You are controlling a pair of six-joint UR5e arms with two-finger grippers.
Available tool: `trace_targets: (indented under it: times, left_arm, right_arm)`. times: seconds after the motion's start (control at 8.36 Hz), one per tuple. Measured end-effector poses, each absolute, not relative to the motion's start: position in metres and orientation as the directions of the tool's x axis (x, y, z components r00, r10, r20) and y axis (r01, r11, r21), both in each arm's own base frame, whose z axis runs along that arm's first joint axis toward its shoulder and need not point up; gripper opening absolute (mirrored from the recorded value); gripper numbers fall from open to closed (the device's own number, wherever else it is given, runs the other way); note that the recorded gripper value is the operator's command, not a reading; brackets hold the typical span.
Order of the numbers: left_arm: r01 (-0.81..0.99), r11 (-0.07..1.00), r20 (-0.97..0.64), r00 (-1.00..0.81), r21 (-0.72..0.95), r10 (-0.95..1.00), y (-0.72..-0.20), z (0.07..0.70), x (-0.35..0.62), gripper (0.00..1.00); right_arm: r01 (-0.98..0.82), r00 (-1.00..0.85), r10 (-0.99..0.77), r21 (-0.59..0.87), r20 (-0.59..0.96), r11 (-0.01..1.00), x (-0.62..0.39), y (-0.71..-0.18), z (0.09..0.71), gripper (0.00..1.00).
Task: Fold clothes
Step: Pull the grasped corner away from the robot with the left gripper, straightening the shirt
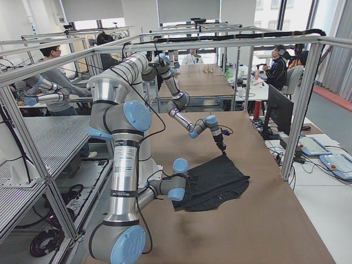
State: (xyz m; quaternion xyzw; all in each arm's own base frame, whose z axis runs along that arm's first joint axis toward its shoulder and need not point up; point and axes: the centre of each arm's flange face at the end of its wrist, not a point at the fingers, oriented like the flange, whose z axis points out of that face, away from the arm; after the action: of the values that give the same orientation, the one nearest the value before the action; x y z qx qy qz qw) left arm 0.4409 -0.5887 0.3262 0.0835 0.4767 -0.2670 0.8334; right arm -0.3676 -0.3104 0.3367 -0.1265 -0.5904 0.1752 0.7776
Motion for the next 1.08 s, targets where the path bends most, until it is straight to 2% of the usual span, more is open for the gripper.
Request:
trace_targets:
  times: [0.24, 0.48, 0.6, 0.72, 1.08]
  left_arm:
    - [0.561, 0.822, -0.812, 0.431, -0.101, -0.394, -0.697, 0.284, 0.471, 0.0]
    - [0.598, 0.799, -0.818, 0.426, -0.068, -0.388, -0.751, 0.244, 0.496, 0.0]
    - [0.61, 0.791, -0.822, 0.423, -0.054, -0.382, -0.762, 0.233, 0.503, 0.34]
    - [0.617, 0.786, -0.824, 0.422, -0.045, -0.379, -0.766, 0.228, 0.507, 0.94]
    - [0.618, 0.787, -0.83, 0.44, 0.001, -0.344, -0.768, 0.222, 0.508, 0.94]
  right_arm:
    - [-0.166, 0.23, 0.421, -0.391, 0.878, 0.905, -0.367, -0.316, 0.338, 0.95]
    - [-0.202, 0.23, 0.424, -0.383, 0.876, 0.901, -0.368, -0.32, 0.34, 0.95]
    - [-0.219, 0.236, 0.429, -0.382, 0.872, 0.898, -0.368, -0.321, 0.342, 0.95]
    - [-0.229, 0.238, 0.431, -0.381, 0.87, 0.896, -0.369, -0.322, 0.342, 0.95]
    - [-0.251, 0.226, 0.423, -0.367, 0.878, 0.896, -0.372, -0.326, 0.336, 0.95]
